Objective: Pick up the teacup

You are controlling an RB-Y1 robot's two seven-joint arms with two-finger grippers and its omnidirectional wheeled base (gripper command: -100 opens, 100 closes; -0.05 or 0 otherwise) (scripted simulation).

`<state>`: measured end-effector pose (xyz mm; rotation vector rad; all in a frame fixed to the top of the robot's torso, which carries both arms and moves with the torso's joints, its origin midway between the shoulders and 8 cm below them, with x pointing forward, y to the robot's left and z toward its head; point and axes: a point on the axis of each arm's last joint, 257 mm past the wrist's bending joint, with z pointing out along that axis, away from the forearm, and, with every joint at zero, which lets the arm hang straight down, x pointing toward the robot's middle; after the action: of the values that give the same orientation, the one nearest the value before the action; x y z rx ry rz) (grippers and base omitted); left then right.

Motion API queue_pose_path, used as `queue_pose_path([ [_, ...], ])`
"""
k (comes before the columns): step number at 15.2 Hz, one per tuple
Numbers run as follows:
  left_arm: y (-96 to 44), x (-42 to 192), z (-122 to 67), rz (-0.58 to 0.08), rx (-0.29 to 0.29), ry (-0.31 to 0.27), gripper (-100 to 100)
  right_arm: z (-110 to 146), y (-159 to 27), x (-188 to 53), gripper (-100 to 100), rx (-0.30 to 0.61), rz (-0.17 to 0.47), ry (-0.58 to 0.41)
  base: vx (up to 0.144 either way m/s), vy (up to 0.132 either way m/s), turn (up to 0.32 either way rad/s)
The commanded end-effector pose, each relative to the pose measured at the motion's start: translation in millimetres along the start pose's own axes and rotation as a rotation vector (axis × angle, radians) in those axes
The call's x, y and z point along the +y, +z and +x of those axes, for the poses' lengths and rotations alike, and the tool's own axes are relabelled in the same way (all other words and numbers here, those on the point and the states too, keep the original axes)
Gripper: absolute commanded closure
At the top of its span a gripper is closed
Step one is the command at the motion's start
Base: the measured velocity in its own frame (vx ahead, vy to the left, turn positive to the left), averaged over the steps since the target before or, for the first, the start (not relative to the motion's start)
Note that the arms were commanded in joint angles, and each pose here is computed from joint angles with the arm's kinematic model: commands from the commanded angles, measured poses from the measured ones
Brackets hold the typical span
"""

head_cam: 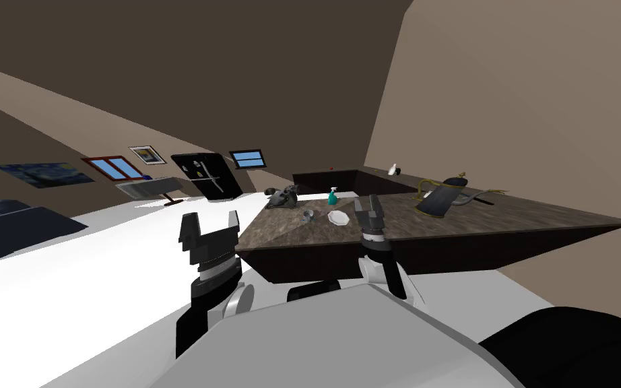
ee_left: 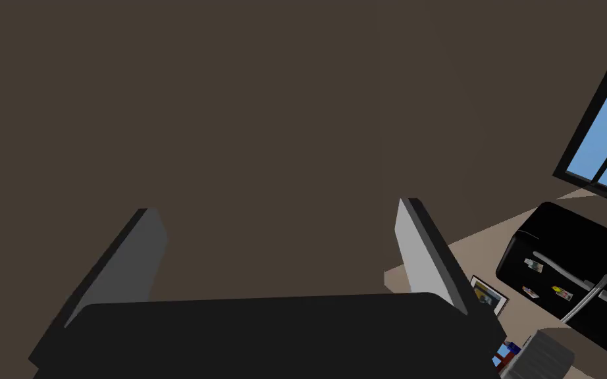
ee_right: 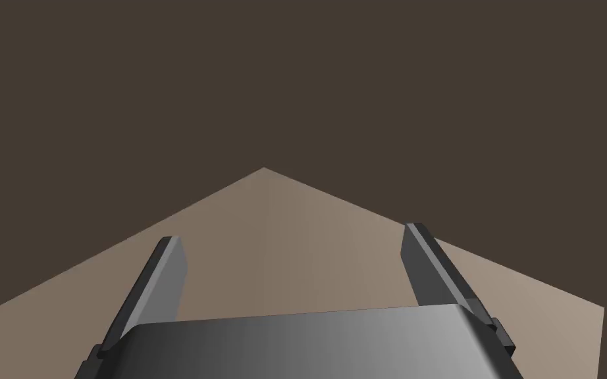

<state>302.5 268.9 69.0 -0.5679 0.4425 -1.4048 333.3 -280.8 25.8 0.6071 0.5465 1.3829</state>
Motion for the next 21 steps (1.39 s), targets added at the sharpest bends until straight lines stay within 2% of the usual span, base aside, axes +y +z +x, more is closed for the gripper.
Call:
queue_pose_path([
  [1,0.0,0,0.0,0.0,0.0,0.0,0,5,-0.9,-5,-100,0.046,0.014,-0.027,0.0,0.011,0.02],
  [4,0.0,0,0.0,0.0,0.0,0.0,0,14,-4.1,-16,-100,0.12,0.045,-0.082,-0.001,0.033,0.029],
  [5,0.0,0,0.0,0.0,0.0,0.0,0,14,-4.1,-16,-100,0.12,0.045,-0.082,0.004,0.039,0.025],
  [7,0.0,0,0.0,0.0,0.0,0.0,0,22,-10.1,-32,-100,0.196,0.086,-0.156,0.001,0.055,0.053],
  [10,0.0,0,0.0,0.0,0.0,0.0,0,27,-14.7,-42,-100,0.254,0.11,-0.207,0.004,0.071,0.042],
  [11,0.0,0,0.0,0.0,0.0,0.0,0,30,-20.0,-54,-100,0.301,0.136,-0.259,0.002,0.076,0.047],
  [12,0.0,0,0.0,0.0,0.0,0.0,0,31,-20.0,-54,-100,0.303,0.136,-0.259,0.006,0.067,0.044],
  [13,0.0,0,0.0,0.0,0.0,0.0,0,33,-26.2,-66,-100,0.352,0.163,-0.316,0.011,0.074,0.064],
  [14,0.0,0,0.0,0.0,0.0,0.0,0,33,-26.3,-66,-100,0.353,0.163,-0.316,0.006,0.069,0.052],
  [15,0.0,0,0.0,0.0,0.0,0.0,0,35,-33.4,-80,-100,0.406,0.19,-0.377,0.002,0.074,0.054],
  [16,0.0,0,0.0,0.0,0.0,0.0,0,35,-33.4,-80,-100,0.406,0.19,-0.378,-0.002,0.079,0.051],
  [17,0.0,0,0.0,0.0,0.0,0.0,0,34,-41.2,-94,-100,0.458,0.218,-0.441,0.01,0.103,0.077],
  [18,0.0,0,0.0,0.0,0.0,0.0,0,35,-41.5,-94,-100,0.461,0.217,-0.444,0.017,0.096,0.052],
  [19,0.0,0,0.0,0.0,0.0,0.0,0,33,-49.7,-108,-100,0.511,0.246,-0.507,0.014,0.088,0.074],
  [20,0.0,0,0.0,0.0,0.0,0.0,0,34,-50.3,-109,-100,0.517,0.245,-0.515,0.008,0.079,0.061],
  [21,0.0,0,0.0,0.0,0.0,0.0,0,30,-58.9,-123,-100,0.565,0.273,-0.578,0.005,0.103,0.087],
])
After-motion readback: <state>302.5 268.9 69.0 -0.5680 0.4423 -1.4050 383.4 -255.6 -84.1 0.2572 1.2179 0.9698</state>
